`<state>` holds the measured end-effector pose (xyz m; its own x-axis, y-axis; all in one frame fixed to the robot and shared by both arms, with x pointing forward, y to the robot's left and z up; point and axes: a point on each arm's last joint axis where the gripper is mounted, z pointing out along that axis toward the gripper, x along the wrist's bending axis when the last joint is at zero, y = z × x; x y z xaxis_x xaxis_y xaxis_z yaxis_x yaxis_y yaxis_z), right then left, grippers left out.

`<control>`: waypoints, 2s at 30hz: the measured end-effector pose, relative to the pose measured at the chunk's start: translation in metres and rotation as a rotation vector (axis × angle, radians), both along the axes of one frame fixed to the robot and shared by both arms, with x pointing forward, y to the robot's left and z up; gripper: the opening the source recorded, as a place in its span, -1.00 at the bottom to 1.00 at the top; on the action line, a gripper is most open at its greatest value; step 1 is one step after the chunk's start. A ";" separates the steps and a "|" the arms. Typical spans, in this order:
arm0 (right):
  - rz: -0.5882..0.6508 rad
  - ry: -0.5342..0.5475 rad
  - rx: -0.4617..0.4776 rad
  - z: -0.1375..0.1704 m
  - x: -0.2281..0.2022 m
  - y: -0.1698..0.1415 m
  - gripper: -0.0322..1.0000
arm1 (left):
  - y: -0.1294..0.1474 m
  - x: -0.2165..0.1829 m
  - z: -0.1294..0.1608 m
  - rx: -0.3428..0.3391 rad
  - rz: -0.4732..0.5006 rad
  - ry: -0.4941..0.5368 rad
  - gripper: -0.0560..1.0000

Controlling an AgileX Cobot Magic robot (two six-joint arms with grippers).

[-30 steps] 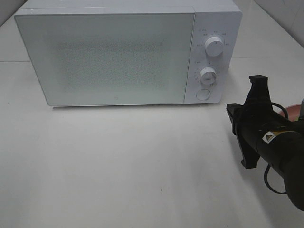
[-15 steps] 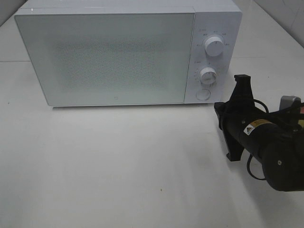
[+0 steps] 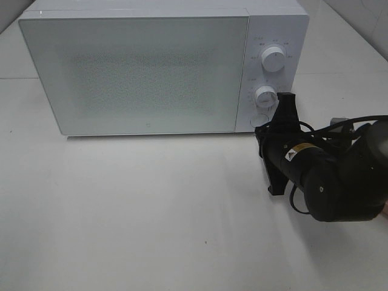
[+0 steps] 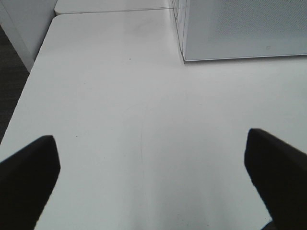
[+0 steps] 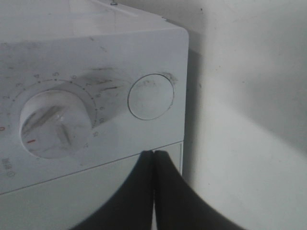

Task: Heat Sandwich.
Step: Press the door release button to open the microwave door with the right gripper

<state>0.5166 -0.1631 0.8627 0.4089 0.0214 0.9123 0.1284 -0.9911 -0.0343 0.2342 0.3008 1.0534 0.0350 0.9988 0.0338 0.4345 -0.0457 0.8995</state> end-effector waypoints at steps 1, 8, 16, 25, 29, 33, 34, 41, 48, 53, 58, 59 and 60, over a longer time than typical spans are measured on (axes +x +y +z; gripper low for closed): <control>-0.002 -0.004 0.006 0.001 0.006 0.001 -0.92 | 0.000 0.000 0.000 0.000 0.000 0.000 0.99; -0.036 0.018 0.017 -0.003 0.028 -0.004 -0.92 | 0.000 0.000 0.000 0.000 0.000 0.000 0.99; -0.026 0.036 0.020 -0.010 0.043 0.002 -0.92 | 0.000 0.000 0.000 0.000 0.000 0.000 0.99; -0.064 0.040 0.010 -0.014 0.054 -0.004 -0.92 | 0.000 0.000 0.000 0.000 0.000 0.000 0.99; -0.070 0.042 0.010 -0.016 0.056 -0.003 -0.92 | 0.000 0.000 0.000 0.000 0.000 0.000 0.99; -0.073 0.038 0.011 -0.016 0.057 -0.003 -0.92 | 0.000 0.000 0.000 0.000 0.000 0.000 0.99; -0.075 0.033 0.011 -0.016 0.057 -0.003 -0.92 | 0.000 0.000 0.000 0.000 0.000 0.000 0.99; -0.081 0.017 -0.006 -0.016 0.058 -0.003 -0.92 | 0.000 0.000 0.000 0.000 0.000 0.000 0.99; -0.105 -0.002 -0.016 -0.022 0.069 0.003 -0.92 | 0.000 0.000 0.000 0.000 0.000 0.000 0.99; -0.111 0.002 -0.019 -0.023 0.071 0.003 -0.92 | 0.000 0.000 0.000 0.000 0.000 0.000 0.99; -0.113 0.003 -0.019 -0.023 0.071 0.003 -0.92 | 0.000 0.000 0.000 0.000 0.000 0.000 0.99; -0.112 0.004 -0.019 -0.023 0.071 0.003 -0.92 | 0.000 0.000 0.000 0.000 0.000 0.000 0.99; -0.112 0.004 -0.019 -0.023 0.071 0.003 -0.92 | 0.000 0.000 0.000 0.000 0.000 0.000 0.99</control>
<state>0.5873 -0.1598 0.8393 0.4135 -0.0073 0.9105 0.0162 -0.9998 -0.0154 0.2342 0.3008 1.0534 0.0350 0.9988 0.0338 0.4345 -0.0457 0.8995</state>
